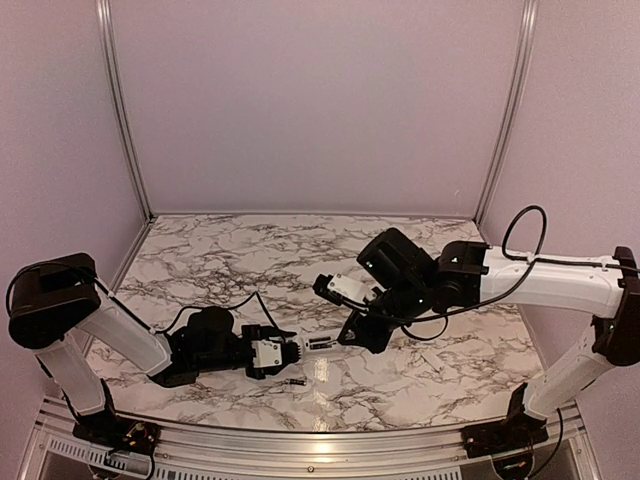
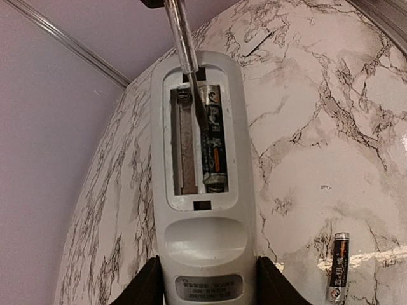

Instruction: Unload the batteries from the remote control

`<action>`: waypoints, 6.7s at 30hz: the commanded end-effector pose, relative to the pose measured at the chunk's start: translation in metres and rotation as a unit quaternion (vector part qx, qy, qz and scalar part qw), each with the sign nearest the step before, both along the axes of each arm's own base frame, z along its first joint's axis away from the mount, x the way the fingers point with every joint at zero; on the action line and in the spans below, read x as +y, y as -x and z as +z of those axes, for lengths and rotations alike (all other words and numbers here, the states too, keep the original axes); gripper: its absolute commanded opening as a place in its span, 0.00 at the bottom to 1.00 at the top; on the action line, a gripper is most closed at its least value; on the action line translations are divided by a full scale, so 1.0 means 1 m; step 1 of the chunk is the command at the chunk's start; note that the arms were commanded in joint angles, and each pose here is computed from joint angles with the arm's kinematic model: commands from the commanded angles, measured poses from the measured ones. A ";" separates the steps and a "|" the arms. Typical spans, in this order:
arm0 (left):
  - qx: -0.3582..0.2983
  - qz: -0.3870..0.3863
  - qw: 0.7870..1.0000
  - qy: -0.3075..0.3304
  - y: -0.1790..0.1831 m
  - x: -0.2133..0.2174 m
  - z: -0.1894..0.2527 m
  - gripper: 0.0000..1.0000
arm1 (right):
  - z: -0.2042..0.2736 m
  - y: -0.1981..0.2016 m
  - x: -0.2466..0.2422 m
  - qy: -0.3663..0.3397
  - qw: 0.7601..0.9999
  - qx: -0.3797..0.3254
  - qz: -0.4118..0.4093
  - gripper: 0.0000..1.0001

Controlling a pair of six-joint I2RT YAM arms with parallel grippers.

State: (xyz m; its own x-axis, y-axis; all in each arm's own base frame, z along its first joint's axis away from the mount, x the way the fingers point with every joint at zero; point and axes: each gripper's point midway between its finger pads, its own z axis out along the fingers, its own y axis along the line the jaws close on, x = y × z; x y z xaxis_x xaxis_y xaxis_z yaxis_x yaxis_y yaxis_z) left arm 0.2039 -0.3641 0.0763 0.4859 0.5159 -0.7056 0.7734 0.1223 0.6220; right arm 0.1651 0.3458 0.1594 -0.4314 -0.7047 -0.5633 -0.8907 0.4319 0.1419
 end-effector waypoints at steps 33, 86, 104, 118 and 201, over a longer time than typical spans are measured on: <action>-0.019 0.000 0.999 -0.040 0.005 -0.003 -0.009 0.00 | -0.014 -0.005 0.009 0.099 0.995 -0.010 0.033 0.00; -0.086 -0.010 0.995 -0.054 0.016 0.003 -0.010 0.00 | -0.050 0.042 0.022 0.104 0.987 0.056 0.110 0.00; -0.088 -0.009 0.995 -0.055 0.015 0.002 -0.011 0.00 | -0.047 0.040 0.025 0.093 0.989 0.049 0.105 0.00; -0.091 -0.005 0.994 -0.053 0.014 0.003 -0.009 0.00 | -0.027 0.032 0.026 0.055 0.995 0.017 0.082 0.00; 0.098 0.310 0.935 0.138 -0.060 0.020 0.079 0.00 | -0.119 -0.307 -0.011 -0.115 0.865 -0.089 -0.480 0.08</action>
